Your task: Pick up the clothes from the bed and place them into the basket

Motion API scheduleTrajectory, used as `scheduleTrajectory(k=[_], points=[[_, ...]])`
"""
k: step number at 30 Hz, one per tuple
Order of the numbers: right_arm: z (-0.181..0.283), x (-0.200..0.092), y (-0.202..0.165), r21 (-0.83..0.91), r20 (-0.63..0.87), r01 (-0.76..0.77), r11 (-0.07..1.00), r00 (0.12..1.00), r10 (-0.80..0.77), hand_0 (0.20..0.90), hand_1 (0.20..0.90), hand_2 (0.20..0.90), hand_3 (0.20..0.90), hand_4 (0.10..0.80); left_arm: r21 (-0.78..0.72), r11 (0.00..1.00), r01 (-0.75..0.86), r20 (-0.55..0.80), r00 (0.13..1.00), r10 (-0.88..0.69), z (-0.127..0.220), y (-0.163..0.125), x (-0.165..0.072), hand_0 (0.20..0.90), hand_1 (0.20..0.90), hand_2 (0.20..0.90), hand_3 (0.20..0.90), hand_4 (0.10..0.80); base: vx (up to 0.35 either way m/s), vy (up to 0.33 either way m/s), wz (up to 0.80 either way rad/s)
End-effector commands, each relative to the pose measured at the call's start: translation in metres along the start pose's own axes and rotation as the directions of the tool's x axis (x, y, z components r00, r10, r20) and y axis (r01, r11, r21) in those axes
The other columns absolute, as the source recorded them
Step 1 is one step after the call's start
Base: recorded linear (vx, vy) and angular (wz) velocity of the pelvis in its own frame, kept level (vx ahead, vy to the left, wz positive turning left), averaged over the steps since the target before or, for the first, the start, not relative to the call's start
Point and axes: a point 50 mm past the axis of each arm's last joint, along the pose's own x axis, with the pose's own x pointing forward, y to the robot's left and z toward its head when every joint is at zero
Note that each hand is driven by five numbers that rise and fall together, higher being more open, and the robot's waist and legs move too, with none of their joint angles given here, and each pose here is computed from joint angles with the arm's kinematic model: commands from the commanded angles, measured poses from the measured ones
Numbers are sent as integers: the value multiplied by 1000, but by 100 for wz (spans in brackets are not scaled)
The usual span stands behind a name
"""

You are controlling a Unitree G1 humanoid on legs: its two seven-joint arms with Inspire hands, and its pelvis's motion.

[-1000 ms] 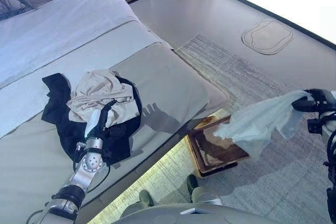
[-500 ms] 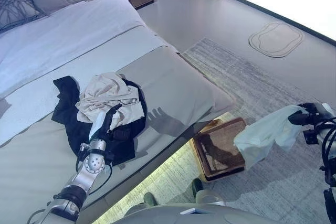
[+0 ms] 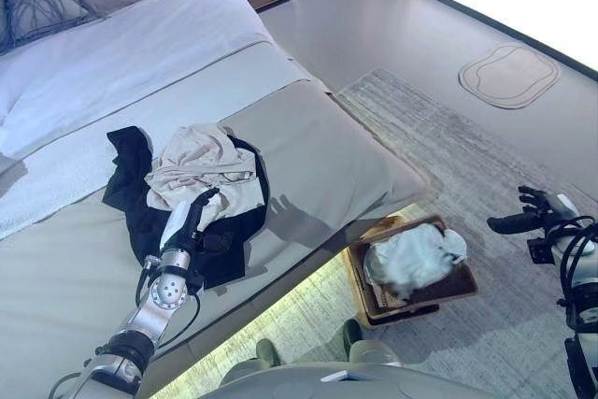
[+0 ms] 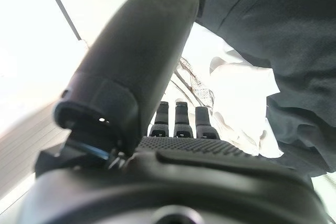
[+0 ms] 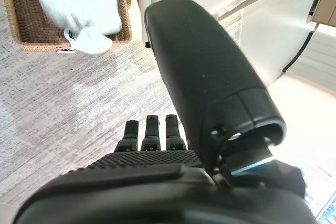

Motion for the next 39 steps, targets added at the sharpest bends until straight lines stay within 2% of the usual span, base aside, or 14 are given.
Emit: scheduleTrajectory(k=[1, 7, 18, 25, 32, 35, 36, 39], points=[[25, 3, -14, -25, 102, 72, 997, 992, -69, 900, 900, 900, 900, 800, -45, 986, -161, 163, 972, 166, 32, 27, 20, 900, 900, 900, 900, 800, 0, 0, 0], [44, 1, -4, -16, 195, 88, 996, 977, -84, 900, 900, 900, 900, 800, -63, 969, -238, 153, 957, 245, 32, 31, 19, 900, 900, 900, 900, 800, 3, -7, 1], [131, -15, 22, -65, 472, 177, 982, 873, -126, 900, 900, 900, 900, 800, -55, 963, -264, 103, 958, 268, 22, 26, 14, 900, 900, 900, 900, 800, -5, 13, 11], [172, -27, 42, -122, 595, 142, 982, 802, -42, 900, 900, 900, 900, 800, -34, 966, -257, 84, 962, 259, 17, 26, 10, 900, 900, 900, 900, 800, 29, 24, 25], [193, -36, 58, -167, 659, 112, 980, 751, 26, 900, 900, 900, 900, 800, 1, 977, -213, 34, 976, 213, 1, 24, -2, 900, 900, 900, 900, 800, 80, 19, 33], [205, -39, 58, -186, 680, 115, 976, 732, 43, 900, 900, 900, 900, 800, 2, 978, -207, 38, 978, 207, -2, 25, -6, 900, 900, 900, 900, 800, -1, 60, 31], [226, -45, 48, -176, 715, 163, 971, 699, 12, 900, 900, 900, 900, 800, 10, 977, -215, 98, 972, 213, 8, 32, -3, 900, 900, 900, 900, 800, -141, 58, 30], [246, -50, 33, -151, 742, 205, 967, 670, -26, 900, 900, 900, 900, 800, 18, 976, -215, 159, 965, 209, 19, 41, 2, 900, 900, 900, 900, 800, -115, 32, 48]])
